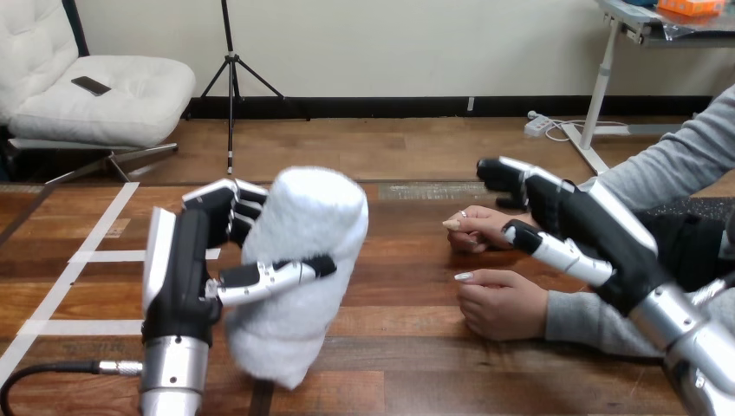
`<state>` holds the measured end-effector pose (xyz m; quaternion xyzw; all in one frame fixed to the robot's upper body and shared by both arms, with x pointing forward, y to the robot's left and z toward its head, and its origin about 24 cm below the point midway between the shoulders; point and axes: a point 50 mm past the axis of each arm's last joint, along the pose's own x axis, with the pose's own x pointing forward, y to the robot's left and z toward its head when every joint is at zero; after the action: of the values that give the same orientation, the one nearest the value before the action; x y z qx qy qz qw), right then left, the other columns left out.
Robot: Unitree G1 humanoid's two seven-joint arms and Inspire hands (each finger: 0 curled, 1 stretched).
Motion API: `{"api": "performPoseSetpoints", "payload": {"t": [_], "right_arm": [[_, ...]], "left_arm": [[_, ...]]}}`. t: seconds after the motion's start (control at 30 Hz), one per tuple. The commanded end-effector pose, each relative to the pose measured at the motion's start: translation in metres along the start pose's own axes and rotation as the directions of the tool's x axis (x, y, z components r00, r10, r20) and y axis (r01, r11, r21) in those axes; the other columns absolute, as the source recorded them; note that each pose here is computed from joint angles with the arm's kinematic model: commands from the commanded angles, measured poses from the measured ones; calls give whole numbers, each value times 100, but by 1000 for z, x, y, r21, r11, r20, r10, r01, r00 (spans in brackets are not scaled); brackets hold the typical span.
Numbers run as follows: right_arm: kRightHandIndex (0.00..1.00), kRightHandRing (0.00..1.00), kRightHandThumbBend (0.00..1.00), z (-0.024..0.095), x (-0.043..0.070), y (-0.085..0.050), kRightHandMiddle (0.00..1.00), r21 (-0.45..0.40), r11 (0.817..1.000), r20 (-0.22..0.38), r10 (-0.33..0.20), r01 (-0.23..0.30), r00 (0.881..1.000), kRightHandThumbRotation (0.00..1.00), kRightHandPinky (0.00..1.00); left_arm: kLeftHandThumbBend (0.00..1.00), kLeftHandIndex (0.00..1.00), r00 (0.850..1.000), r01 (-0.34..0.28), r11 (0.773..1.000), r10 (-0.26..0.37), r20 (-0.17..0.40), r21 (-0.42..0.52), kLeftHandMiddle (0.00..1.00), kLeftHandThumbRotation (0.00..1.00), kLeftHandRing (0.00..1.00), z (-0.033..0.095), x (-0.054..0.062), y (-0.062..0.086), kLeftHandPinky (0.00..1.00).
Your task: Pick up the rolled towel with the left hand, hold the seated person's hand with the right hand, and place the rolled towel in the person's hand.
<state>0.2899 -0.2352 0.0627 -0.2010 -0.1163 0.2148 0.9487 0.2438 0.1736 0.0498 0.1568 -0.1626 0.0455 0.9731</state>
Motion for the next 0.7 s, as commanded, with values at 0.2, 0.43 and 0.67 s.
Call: {"api": "performPoseSetpoints", "payload": {"t": [0.2, 0.43, 0.67], "right_arm": [[88, 90, 94, 34, 28, -40, 89, -232, 972, 112, -14, 40, 994, 90, 87], [87, 90, 91, 31, 28, -45, 89, -283, 958, 69, -15, 34, 997, 98, 86], [87, 88, 96, 28, 29, -50, 87, -358, 934, 19, -5, 12, 1000, 100, 86]], "left_arm": [[73, 39, 937, -101, 983, 145, 317, -152, 37, 0, 32, 54, 28, 13, 29], [73, 39, 935, -102, 978, 157, 319, -180, 37, 0, 32, 52, 28, 12, 29], [72, 39, 936, -106, 977, 160, 314, -184, 37, 0, 32, 49, 29, 12, 29]]}}
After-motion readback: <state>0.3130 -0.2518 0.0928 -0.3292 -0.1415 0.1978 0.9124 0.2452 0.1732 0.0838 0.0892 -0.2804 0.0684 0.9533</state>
